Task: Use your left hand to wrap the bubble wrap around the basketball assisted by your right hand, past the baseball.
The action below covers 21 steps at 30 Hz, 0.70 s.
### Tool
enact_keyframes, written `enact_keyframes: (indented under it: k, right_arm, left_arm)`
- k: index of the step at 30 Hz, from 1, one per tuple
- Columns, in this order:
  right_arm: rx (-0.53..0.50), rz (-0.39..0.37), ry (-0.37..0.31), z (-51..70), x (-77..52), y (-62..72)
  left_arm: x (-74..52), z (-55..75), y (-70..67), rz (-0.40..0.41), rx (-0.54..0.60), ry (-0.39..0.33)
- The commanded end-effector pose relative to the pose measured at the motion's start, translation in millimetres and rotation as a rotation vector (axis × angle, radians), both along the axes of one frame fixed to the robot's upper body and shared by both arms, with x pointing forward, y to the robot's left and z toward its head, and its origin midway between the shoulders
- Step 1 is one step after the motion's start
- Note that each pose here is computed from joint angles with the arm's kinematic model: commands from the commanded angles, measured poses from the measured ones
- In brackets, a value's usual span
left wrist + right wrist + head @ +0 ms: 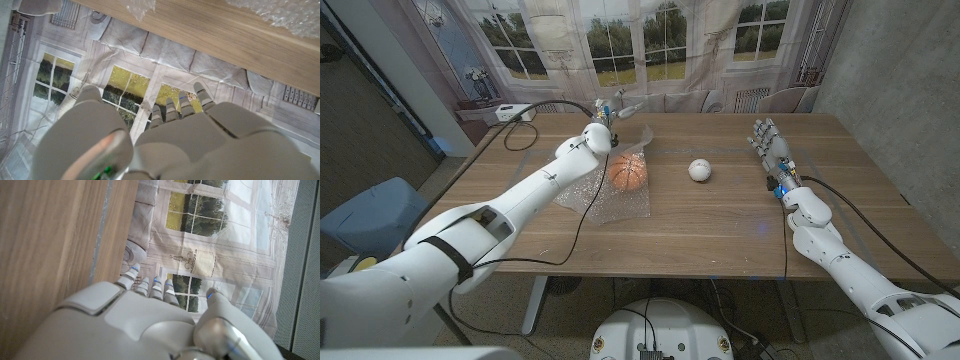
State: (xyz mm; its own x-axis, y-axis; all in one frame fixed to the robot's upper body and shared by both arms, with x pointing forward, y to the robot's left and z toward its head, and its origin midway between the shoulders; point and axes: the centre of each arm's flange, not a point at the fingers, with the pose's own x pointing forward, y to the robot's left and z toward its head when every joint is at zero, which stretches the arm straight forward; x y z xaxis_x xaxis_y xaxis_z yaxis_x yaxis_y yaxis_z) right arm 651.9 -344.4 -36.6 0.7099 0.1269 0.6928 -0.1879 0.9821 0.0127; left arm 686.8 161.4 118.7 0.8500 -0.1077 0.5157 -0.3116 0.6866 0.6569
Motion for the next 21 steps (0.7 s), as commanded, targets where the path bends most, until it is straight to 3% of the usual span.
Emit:
enact_keyframes:
  k: [1,4,5,7,10,21]
  right_arm:
    - [-0.010,0.010,-0.010,3.9,-2.8,3.2]
    - [-0.013,0.015,-0.011,5.1,-3.6,6.0]
    - [-0.017,0.020,-0.011,5.5,-4.2,8.3]
    - [-0.020,0.022,-0.011,5.5,-4.8,9.5]
    - [-0.023,0.028,-0.013,4.3,-7.6,13.8]
    - [-0.015,0.039,-0.003,-9.3,-19.0,22.1]
  left_arm:
    - [-62.6,10.6,-0.3,-0.112,0.100,-0.018]
    - [-83.3,11.9,0.7,-0.113,0.146,-0.011]
    - [-95.5,11.8,2.1,-0.113,0.177,0.003]
    - [-101.3,11.3,3.2,-0.111,0.192,0.017]
    - [-121.1,6.6,7.4,-0.098,0.248,0.043]
    - [-156.2,-16.2,21.2,-0.033,0.344,0.113]
